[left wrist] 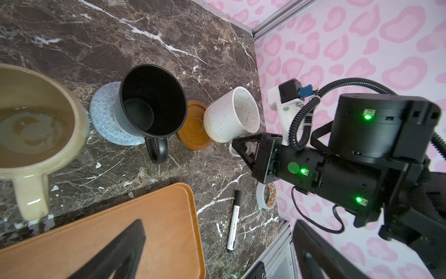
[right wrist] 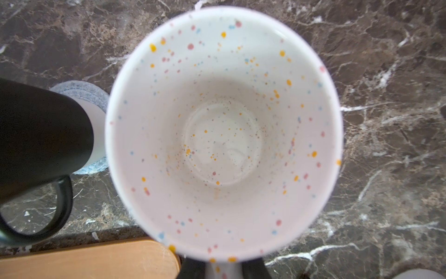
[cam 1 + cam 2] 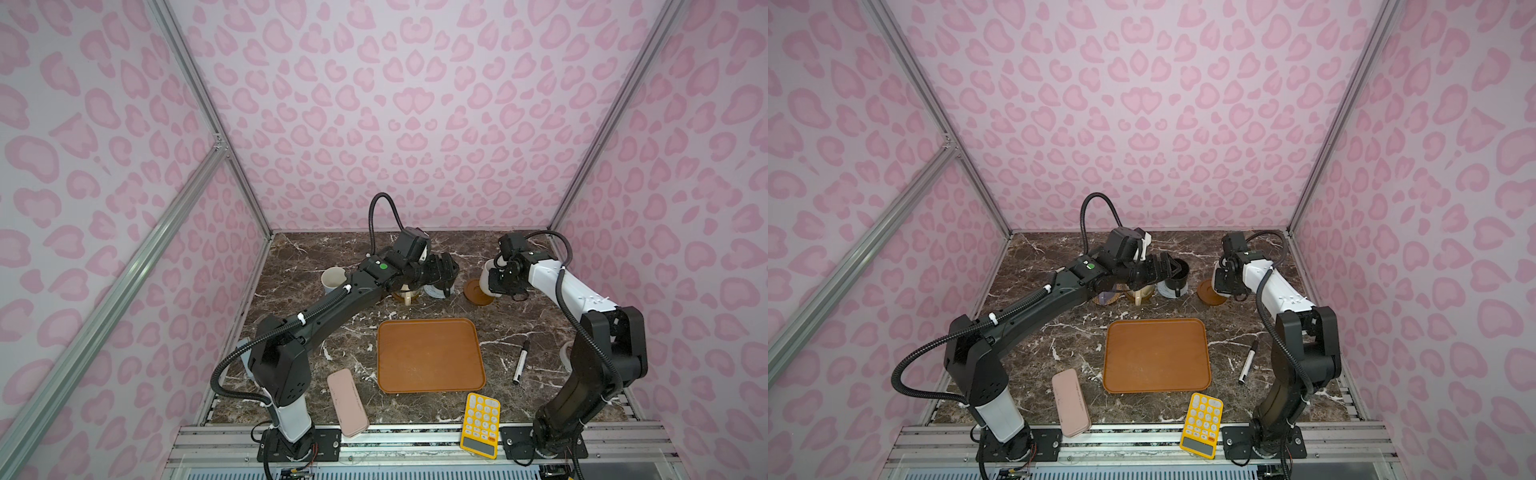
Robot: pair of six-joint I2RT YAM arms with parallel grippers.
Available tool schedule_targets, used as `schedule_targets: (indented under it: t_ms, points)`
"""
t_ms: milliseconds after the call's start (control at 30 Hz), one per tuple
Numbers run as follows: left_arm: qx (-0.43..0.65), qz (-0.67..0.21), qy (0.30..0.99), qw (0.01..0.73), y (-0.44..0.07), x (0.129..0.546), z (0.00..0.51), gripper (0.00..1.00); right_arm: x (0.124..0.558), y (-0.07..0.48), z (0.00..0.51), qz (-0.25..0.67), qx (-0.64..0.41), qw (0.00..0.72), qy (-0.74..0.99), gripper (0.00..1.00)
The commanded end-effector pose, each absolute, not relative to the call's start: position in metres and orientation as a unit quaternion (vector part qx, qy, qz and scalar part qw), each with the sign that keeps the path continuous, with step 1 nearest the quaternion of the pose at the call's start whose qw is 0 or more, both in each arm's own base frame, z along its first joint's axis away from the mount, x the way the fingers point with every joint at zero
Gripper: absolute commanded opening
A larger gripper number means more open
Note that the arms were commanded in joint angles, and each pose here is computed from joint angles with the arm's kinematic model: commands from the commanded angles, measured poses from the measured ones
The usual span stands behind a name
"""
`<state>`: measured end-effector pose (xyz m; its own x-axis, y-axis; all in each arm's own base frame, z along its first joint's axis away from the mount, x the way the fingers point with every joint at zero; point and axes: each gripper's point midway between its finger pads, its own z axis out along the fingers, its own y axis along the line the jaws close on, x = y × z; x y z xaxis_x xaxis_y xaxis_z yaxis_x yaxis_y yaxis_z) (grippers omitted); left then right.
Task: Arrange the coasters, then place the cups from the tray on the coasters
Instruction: 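Lower the white speckled mug onto the wooden coaster with right gripper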
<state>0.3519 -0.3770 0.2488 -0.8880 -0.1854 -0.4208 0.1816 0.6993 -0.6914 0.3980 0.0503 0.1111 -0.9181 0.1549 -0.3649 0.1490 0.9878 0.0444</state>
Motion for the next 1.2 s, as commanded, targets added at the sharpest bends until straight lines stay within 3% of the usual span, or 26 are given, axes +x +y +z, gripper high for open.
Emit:
schedule_targets:
  t_ms: [0,300,1067,1167]
  points:
    - [-0.001,-0.379,0.893,0.241,-0.373,0.353,0.246,0.97,0.416,0.053,0.116,0.005,0.064,0.220,0.973,0.00]
    - [-0.007,-0.375,0.896,0.236,-0.369,0.349,0.238,0.97,0.419,0.075,0.112,-0.026,0.016,0.214,0.976,0.00]
    - [-0.017,-0.369,0.898,0.240,-0.354,0.338,0.232,0.97,0.399,0.075,0.089,-0.042,0.026,0.192,0.980,0.00]
    - [-0.017,-0.368,0.898,0.240,-0.352,0.336,0.231,0.97,0.396,0.077,0.085,-0.034,0.028,0.188,0.981,0.07]
